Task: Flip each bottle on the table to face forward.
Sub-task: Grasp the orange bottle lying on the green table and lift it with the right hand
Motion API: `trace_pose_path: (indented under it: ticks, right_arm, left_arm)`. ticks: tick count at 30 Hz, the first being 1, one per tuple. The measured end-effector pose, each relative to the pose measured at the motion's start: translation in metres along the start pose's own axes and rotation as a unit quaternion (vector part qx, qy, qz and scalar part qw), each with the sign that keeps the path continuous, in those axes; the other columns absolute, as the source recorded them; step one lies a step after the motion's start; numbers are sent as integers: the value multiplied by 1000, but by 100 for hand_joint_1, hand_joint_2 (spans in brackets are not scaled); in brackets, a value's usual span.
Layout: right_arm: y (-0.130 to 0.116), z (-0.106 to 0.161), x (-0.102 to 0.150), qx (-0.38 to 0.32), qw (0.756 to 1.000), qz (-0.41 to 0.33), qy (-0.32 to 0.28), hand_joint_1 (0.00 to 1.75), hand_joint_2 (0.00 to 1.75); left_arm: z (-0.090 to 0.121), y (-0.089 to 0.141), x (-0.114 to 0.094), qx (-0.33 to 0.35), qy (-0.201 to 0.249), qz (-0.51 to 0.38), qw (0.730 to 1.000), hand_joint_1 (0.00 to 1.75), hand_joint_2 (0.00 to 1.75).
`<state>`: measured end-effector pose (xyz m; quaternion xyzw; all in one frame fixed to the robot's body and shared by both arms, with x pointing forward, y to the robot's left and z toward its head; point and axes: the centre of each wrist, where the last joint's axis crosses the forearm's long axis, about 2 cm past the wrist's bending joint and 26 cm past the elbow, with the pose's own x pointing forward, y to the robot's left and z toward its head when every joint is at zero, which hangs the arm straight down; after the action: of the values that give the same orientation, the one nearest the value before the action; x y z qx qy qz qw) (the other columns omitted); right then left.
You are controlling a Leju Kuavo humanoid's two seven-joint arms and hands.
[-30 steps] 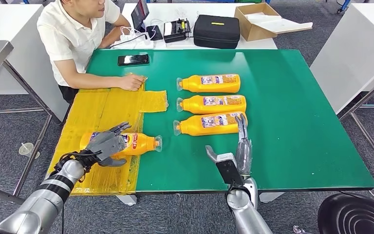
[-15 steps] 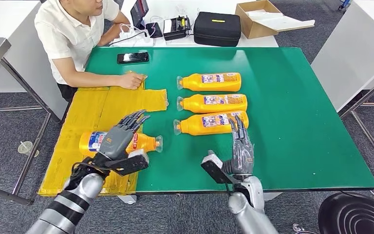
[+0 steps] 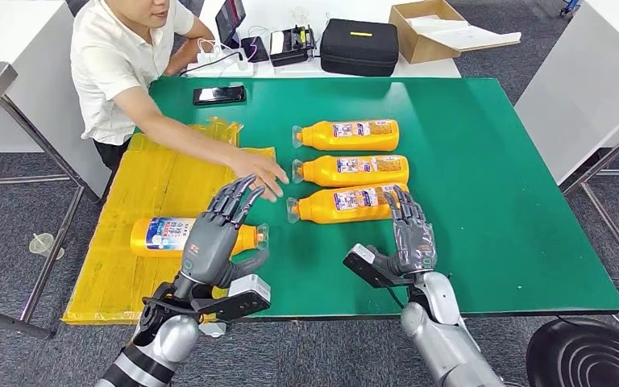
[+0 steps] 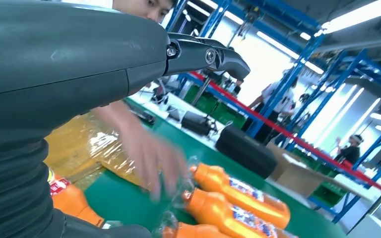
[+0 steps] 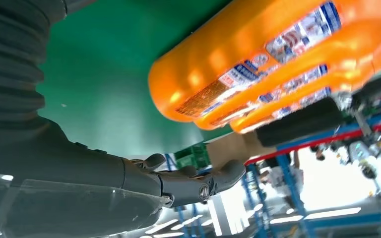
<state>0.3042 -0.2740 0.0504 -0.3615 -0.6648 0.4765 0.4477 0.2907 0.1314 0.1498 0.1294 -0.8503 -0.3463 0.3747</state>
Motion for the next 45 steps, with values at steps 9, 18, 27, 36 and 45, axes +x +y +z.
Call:
trace_pose_path:
  ticks: [9,18,27,36,45]
  right_arm:
    - [-11,-29,-23,58,998,24,-3,0,175]
    - [-9,-35,-32,124,991,30,29,0,175]
    - [-15,-47,-45,184,981,37,54,0,175]
    - [-16,-50,-47,203,976,39,61,0,175]
    - [-20,-57,-46,248,956,96,123,54,175]
  left_arm:
    - [-2,-9,10,9,3,63,998,0,175]
    - [-3,-12,10,15,5,73,997,0,175]
    - [-4,-12,7,23,8,74,997,0,175]
    - [-5,-13,5,22,10,74,997,0,175]
    - [-1,-13,3,26,26,71,997,0,175]
